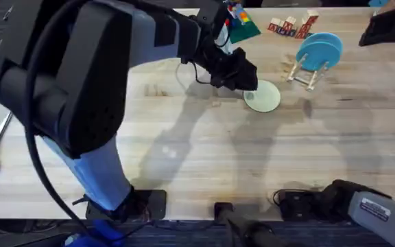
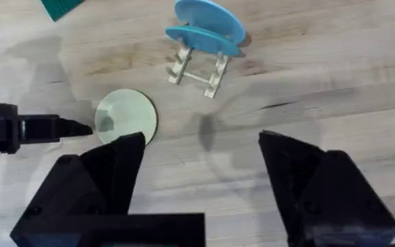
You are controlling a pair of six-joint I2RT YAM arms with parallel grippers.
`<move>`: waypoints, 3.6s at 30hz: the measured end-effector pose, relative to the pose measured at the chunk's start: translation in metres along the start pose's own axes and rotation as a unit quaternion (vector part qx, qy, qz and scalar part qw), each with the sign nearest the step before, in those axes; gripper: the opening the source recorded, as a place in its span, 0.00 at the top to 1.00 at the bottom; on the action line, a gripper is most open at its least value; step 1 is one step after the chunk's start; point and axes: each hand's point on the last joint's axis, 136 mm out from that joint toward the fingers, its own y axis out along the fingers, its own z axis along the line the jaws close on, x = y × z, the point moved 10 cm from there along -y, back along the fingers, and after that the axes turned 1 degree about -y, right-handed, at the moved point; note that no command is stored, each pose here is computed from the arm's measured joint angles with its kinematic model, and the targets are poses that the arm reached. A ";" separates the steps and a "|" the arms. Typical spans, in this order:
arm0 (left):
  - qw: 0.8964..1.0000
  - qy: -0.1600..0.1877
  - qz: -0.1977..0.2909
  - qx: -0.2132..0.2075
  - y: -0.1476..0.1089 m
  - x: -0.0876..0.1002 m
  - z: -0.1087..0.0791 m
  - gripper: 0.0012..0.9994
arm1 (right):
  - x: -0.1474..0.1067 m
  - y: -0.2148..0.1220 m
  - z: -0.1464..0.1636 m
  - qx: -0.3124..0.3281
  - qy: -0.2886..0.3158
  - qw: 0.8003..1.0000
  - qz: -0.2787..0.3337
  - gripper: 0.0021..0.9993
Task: Pick up the plates from the table one by one and place each into a slot on the dish rack.
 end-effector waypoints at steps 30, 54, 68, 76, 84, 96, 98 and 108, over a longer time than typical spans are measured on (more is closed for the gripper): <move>0.998 -0.044 0.040 0.009 0.031 0.001 0.040 0.96 | -0.003 0.000 0.000 0.001 0.002 1.000 0.010 0.00; 0.998 -0.043 0.040 0.009 0.031 0.001 0.040 0.96 | -0.007 0.052 0.012 0.143 0.091 0.973 0.154 0.00; 0.998 -0.042 0.039 0.008 0.031 0.002 0.040 0.96 | -0.032 0.112 0.023 0.196 0.089 0.952 0.220 0.00; 0.998 -0.041 0.038 0.008 0.032 0.002 0.039 0.96 | -0.043 0.136 0.023 0.204 0.101 0.953 0.202 0.00; 0.998 -0.041 0.038 0.008 0.031 0.002 0.039 0.96 | -0.058 0.159 0.040 0.218 0.092 0.952 0.195 0.00; 0.998 -0.038 0.038 0.008 0.031 0.002 0.039 0.96 | -0.063 0.172 0.061 0.206 0.069 0.959 0.182 0.00; 0.999 -0.037 0.038 0.008 0.032 0.002 0.039 0.96 | -0.061 0.173 0.063 0.204 0.065 0.961 0.175 0.00; 0.999 -0.033 0.039 0.007 0.032 0.002 0.039 0.96 | -0.063 0.180 0.066 0.174 0.060 0.970 0.161 0.00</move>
